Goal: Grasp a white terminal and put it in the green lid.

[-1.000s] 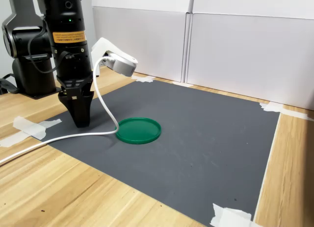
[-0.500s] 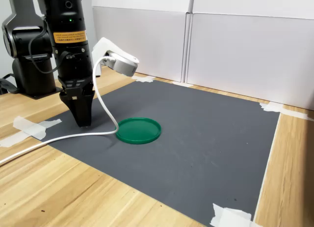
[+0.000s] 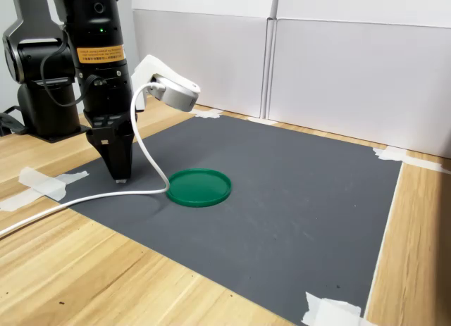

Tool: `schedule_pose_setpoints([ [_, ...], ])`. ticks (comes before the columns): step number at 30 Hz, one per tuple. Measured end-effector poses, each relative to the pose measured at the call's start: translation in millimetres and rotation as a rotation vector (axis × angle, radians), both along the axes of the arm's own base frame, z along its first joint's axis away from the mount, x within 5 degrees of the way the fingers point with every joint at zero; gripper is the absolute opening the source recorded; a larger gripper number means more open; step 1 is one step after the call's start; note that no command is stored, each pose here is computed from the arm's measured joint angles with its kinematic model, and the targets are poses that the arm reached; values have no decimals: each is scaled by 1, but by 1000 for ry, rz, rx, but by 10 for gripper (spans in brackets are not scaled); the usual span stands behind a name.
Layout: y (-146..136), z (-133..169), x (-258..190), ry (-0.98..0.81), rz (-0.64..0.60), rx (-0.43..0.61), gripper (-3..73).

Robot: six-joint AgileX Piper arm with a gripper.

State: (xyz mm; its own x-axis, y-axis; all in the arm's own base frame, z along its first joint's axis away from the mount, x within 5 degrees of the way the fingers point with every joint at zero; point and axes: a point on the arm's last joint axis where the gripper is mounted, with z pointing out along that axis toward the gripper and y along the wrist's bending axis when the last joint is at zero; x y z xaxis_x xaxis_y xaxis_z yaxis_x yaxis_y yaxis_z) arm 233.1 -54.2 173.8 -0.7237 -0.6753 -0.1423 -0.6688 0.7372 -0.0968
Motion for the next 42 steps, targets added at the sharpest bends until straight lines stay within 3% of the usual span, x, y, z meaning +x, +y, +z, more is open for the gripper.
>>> schedule_pose_setpoints([
  [5,0,5,6,1,-11,20,316],
  [22,-6,72,53,-145,-24,54,316],
  [42,38,41,80,-86,122,1,316],
])
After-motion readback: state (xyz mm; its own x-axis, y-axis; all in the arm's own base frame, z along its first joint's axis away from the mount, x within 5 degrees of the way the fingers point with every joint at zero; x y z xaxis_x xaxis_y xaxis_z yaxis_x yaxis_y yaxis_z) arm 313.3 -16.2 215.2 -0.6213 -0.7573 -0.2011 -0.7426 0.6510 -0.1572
